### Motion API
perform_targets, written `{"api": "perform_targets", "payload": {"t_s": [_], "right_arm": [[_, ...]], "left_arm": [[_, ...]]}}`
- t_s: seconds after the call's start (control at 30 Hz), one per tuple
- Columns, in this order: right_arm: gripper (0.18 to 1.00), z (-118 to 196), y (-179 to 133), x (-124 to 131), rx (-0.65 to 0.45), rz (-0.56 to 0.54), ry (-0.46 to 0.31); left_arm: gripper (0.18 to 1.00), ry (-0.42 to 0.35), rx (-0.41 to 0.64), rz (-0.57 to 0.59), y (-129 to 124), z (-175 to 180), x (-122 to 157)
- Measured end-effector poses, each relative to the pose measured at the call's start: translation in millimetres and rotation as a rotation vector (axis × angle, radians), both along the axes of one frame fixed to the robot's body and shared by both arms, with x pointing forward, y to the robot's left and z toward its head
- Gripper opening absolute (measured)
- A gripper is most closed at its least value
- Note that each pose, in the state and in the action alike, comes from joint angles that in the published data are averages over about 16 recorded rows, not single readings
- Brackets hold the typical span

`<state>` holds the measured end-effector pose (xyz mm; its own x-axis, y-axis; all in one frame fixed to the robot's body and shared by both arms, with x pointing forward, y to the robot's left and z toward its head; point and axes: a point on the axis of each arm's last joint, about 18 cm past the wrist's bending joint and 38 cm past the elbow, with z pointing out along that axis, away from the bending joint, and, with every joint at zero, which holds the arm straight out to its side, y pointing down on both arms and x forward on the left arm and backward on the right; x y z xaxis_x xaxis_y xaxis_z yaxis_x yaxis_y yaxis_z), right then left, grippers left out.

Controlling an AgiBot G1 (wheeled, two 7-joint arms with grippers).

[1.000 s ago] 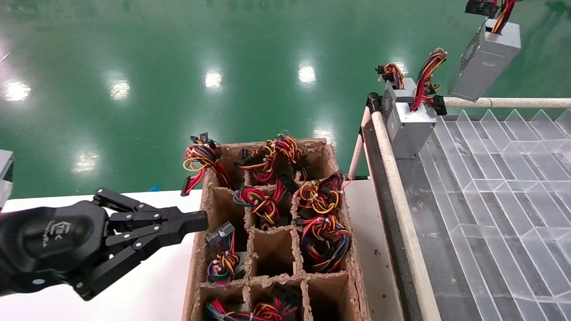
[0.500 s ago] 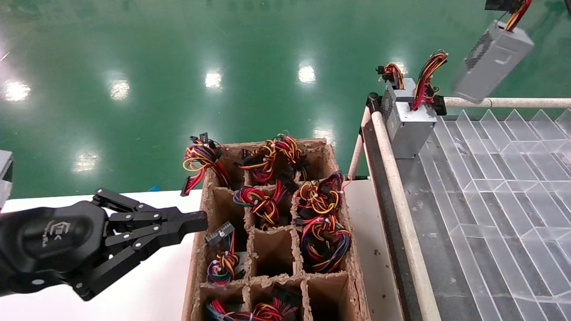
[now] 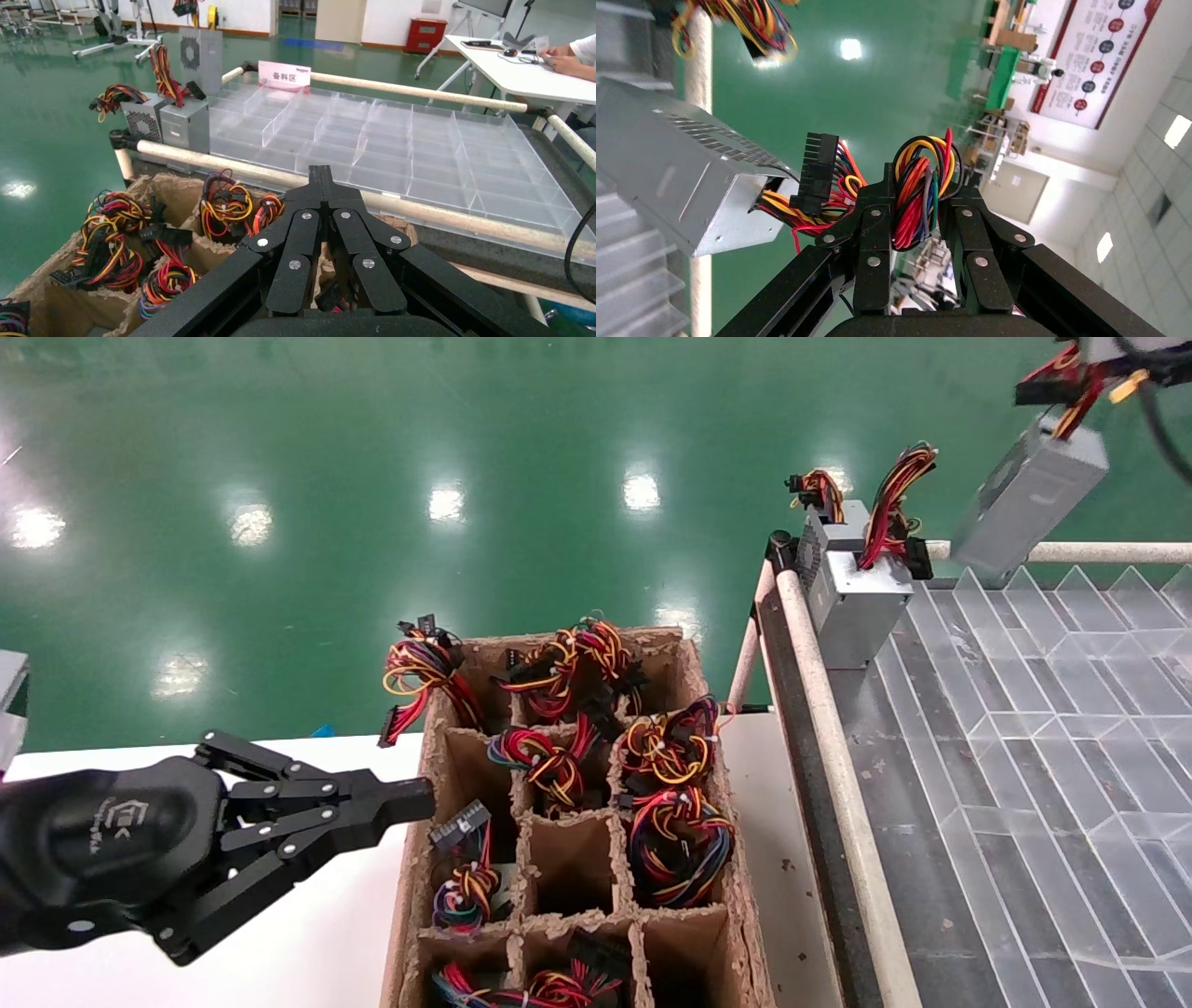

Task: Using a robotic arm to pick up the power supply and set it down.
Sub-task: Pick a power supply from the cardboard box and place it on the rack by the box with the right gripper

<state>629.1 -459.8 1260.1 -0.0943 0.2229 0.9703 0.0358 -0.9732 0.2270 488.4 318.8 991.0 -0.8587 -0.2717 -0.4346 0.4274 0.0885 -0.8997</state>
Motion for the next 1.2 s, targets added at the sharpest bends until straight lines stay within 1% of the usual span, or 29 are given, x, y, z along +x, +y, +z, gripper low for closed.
{"api": "perform_targets", "payload": {"t_s": [0.43, 0.7, 0.93, 1.2], "right_arm": [[0.288, -25, 23, 26, -0.049, 0.042, 0.044], [0.287, -39, 32, 38, -0.063, 0.055, 0.057], [0.287, -45, 29, 44, -0.085, 0.028, 0.054], [0.287, -45, 20, 48, -0.139, -0.037, 0.039]], "left_arm": [[0.191, 0.0, 0.0, 0.0, 0, 0, 0], [0.191, 0.0, 0.0, 0.0, 0, 0, 0], [0.191, 0.0, 0.0, 0.0, 0, 0, 0], [0.191, 0.0, 0.0, 0.0, 0, 0, 0]]}}
